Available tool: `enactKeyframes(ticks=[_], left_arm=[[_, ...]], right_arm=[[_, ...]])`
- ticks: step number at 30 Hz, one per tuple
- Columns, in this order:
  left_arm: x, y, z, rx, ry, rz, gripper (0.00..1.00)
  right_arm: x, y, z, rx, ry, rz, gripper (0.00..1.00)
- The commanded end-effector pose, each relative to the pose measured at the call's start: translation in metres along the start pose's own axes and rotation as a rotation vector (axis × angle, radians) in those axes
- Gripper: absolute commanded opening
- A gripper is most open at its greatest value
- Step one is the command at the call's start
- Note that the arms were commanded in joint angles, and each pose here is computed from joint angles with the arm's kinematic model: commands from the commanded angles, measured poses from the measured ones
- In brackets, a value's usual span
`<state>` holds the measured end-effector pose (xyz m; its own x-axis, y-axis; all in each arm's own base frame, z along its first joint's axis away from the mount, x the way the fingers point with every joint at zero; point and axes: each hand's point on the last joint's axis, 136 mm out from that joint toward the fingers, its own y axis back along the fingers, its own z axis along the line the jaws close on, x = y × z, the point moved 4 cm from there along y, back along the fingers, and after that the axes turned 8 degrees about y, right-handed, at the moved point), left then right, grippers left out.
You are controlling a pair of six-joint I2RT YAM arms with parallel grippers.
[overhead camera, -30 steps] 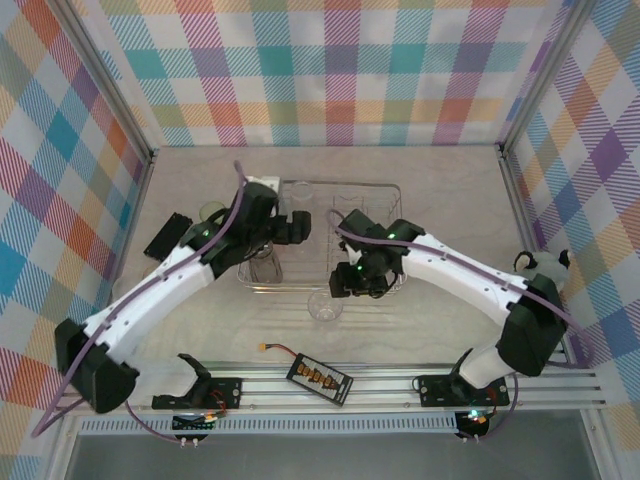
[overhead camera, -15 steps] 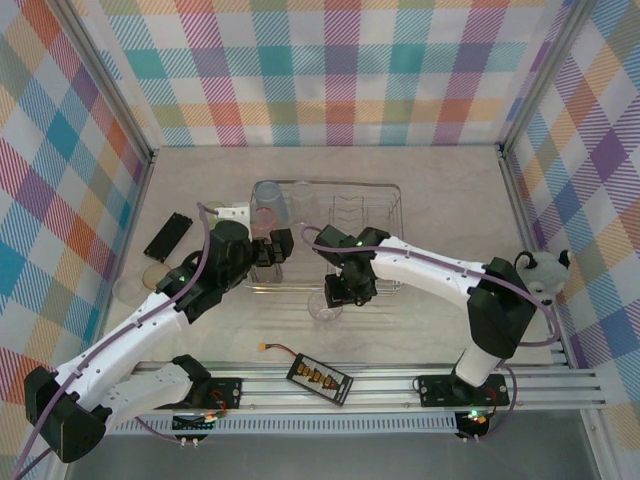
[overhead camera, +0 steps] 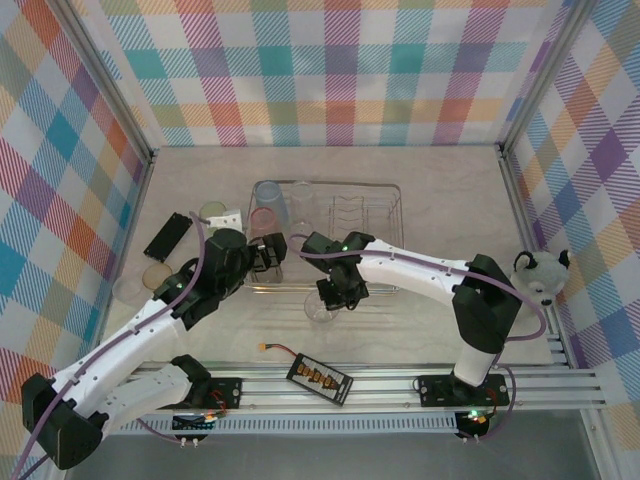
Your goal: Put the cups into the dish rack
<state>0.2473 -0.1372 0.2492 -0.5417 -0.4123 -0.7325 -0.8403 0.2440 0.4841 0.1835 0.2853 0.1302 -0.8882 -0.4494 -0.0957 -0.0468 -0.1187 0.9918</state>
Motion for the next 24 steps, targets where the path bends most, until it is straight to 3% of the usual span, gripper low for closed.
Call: enactKeyframes(ticks=[1, 3, 10, 17, 24], left_arm=[[-0.003, 0.008, 0.015, -0.053, 0.044, -0.046, 1.0], [-0.004, 0.011, 0.018, -0.052, 0.066, -0.061, 1.0], [-0.013, 0.027, -0.001, 0.103, 0.084, -0.08, 1.0], [-0.027, 0.053, -0.048, 0.484, 0.037, -0.143, 1.0], [-0.019, 0.068, -0.092, 0.812, -0.006, -0.045, 1.0]], right_arm=[[-0.003, 0.017, 0.004, -0.005, 0.012, -0.017, 0.05], [-0.002, 0.025, 0.005, -0.019, 0.023, -0.022, 0.0], [0.001, 0.064, 0.015, -0.222, 0.06, -0.077, 0.0], [-0.008, 0.117, -0.003, -0.592, -0.014, -0.243, 0.0], [-0.02, 0.16, -0.044, -0.844, -0.089, -0.415, 0.0]])
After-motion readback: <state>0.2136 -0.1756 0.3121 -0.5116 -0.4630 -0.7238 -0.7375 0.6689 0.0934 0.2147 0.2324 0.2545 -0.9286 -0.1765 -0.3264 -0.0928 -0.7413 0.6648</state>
